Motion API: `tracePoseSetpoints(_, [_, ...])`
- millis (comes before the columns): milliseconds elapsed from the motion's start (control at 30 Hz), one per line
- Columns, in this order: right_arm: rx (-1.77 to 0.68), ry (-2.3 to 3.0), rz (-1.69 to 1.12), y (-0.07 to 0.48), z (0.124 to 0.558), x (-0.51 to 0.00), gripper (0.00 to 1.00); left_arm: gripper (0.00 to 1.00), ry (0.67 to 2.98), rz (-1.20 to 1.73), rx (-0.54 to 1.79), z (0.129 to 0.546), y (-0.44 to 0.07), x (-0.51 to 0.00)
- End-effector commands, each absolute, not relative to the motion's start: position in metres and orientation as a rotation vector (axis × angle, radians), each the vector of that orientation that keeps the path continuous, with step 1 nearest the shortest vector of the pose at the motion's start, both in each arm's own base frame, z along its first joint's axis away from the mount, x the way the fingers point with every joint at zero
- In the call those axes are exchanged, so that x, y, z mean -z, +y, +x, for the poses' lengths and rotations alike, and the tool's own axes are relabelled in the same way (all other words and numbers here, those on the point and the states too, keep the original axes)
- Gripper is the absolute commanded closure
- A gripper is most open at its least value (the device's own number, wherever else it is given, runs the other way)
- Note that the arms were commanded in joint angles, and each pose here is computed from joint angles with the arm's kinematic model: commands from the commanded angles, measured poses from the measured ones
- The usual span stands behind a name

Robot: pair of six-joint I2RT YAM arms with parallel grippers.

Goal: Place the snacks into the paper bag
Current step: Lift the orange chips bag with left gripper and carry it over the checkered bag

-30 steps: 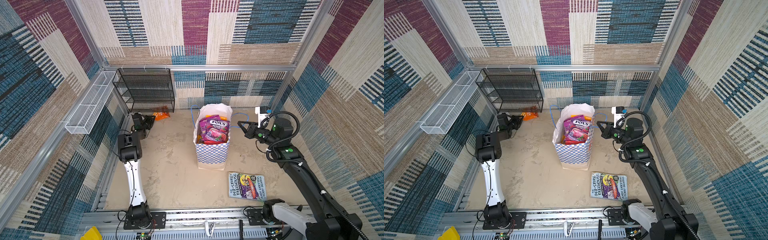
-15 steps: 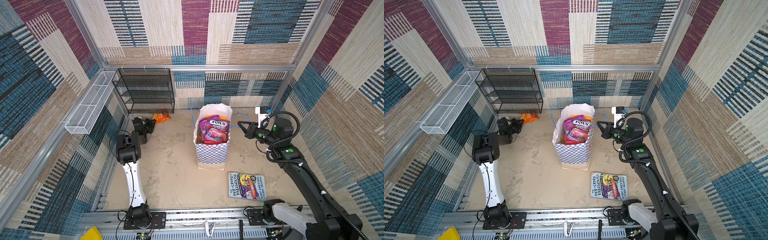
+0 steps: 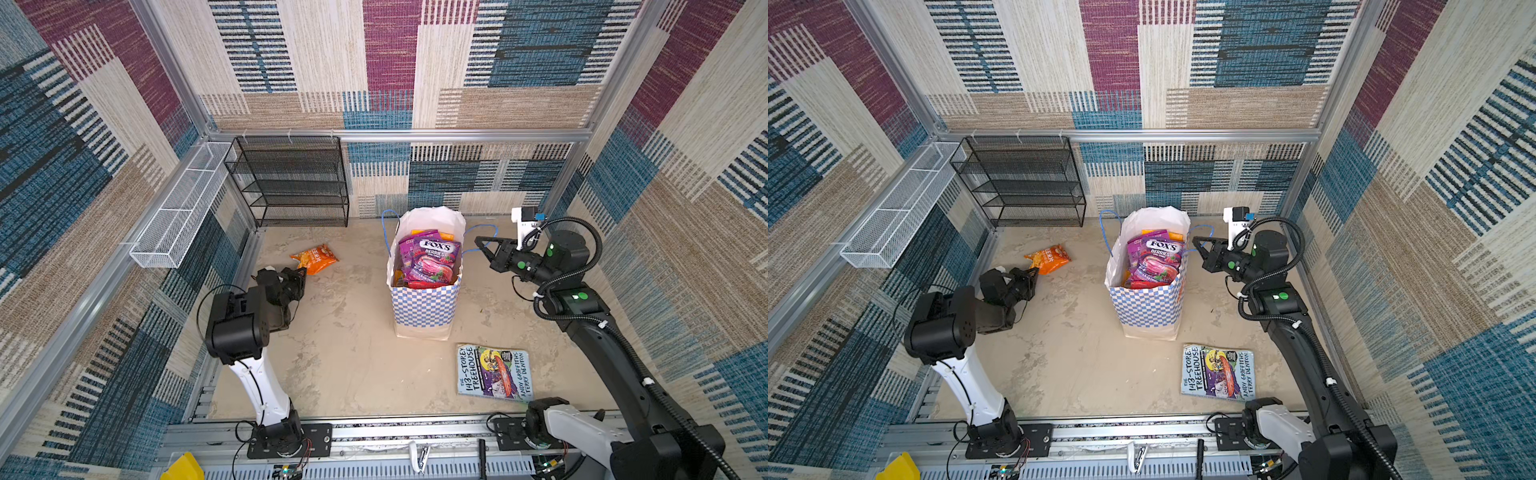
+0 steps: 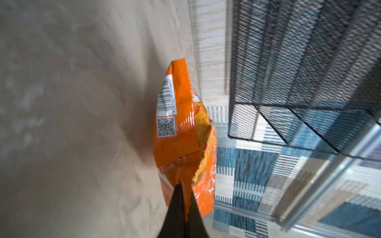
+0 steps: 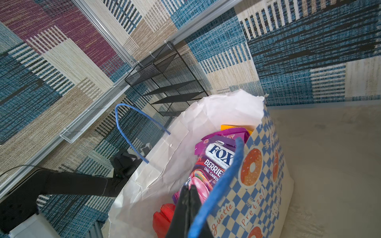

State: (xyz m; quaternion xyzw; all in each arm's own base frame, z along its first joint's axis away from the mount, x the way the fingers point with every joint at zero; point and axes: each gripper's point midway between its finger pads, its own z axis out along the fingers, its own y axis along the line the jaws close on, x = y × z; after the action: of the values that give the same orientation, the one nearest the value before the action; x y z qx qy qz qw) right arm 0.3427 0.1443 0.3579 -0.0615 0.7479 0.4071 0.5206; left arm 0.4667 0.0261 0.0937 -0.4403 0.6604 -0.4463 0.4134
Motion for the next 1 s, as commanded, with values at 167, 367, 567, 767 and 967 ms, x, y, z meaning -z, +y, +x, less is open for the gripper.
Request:
tracePoseSetpoints(167, [-1.013, 1.731, -0.129, 0.145, 0.345, -0.381, 1.0, 1.0, 1.722, -0.818, 1.097, 0.4, -0.007, -0.206])
tracePoseSetpoints(367, [-0.998, 1.731, -0.119, 0.142, 0.342, -0.377, 1.0, 1.0, 1.818, -0.494, 0.932, 0.333, -0.032, -0.326])
tracePoseSetpoints(567, [-1.003, 1.72, -0.152, 0.145, 0.339, -0.385, 1.0, 1.0, 1.736, -0.189, 1.075, 0.288, -0.088, -0.418])
tracePoseSetpoints(767, [-1.005, 1.718, -0.153, 0.146, 0.344, -0.39, 1.0, 1.0, 1.79, 0.035, 1.105, 0.262, -0.142, -0.46])
tracePoseSetpoints(967, [-1.032, 1.692, -0.156, 0.148, 0.348, -0.401, 1.0, 1.0, 1.831, 0.054, 1.103, 0.26, -0.172, -0.46])
